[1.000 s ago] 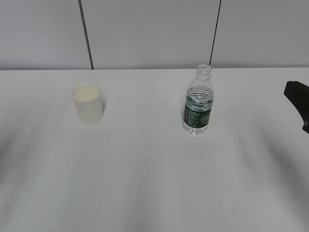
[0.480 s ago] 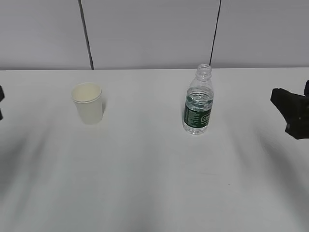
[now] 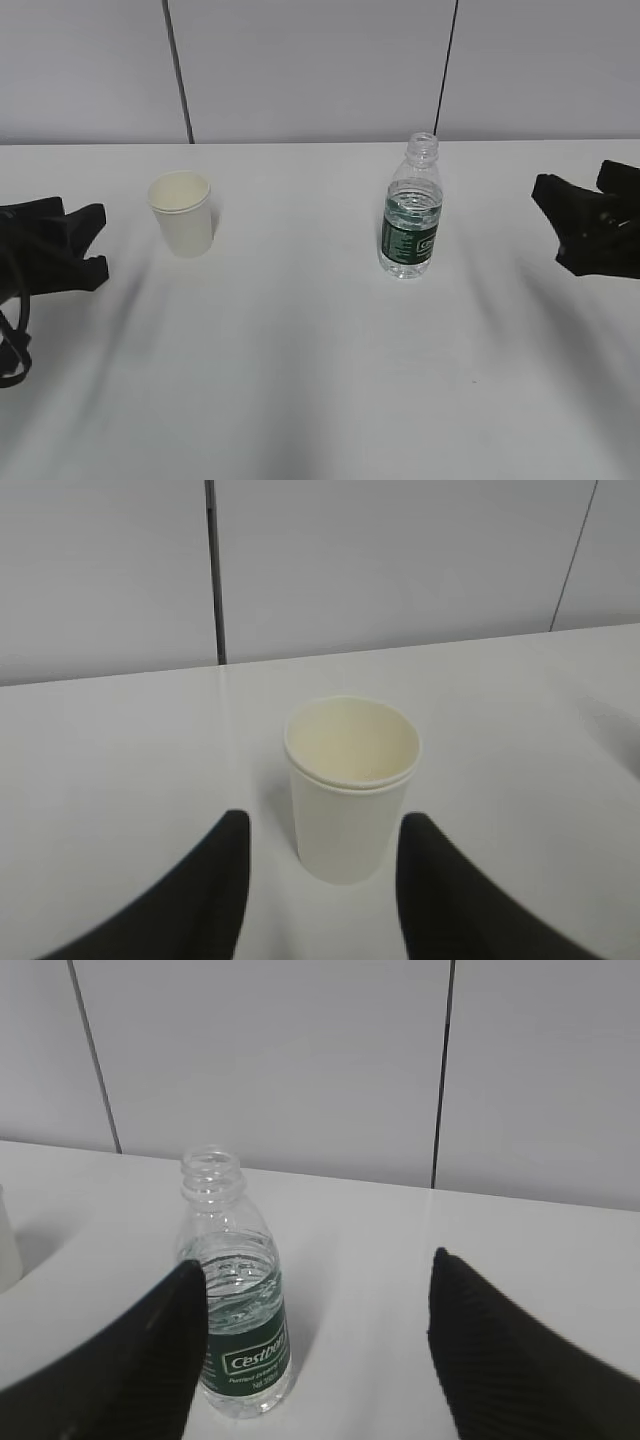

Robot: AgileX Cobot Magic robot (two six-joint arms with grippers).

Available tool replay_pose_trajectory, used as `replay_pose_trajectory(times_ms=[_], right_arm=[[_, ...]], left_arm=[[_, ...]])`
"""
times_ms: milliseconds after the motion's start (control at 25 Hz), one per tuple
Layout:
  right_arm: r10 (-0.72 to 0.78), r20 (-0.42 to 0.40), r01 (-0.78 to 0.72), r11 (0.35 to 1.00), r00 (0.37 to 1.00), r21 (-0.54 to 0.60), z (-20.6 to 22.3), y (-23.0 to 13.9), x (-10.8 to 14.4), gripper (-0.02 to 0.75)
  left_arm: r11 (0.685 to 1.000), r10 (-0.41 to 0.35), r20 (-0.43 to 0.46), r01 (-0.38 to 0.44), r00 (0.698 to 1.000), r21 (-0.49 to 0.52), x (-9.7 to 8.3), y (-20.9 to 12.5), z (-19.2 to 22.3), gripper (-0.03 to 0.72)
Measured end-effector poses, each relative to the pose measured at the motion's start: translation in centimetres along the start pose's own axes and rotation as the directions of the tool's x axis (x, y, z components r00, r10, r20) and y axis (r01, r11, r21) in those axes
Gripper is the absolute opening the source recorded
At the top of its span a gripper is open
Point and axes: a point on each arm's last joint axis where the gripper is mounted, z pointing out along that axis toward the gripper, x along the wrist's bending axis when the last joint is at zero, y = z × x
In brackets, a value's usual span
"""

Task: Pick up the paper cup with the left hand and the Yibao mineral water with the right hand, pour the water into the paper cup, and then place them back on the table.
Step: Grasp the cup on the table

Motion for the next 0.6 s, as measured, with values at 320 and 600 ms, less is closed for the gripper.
replay_pose_trajectory(times_ms=[320,600], right_arm=[[0.003,-0.001,-0.003,1.0,1.0,0.015,0.3,-0.4,0.0,0.511],[0.003,-0.001,-0.003,1.0,1.0,0.015,0.3,-0.4,0.0,0.51]], left_arm=[[1.0,-0.011,0.012,0.011,1.0,0.017,0.0,-2.5,1.3,0.299],[1.0,-0.011,0.012,0.011,1.0,0.028,0.0,-2.7,1.3,0.288]])
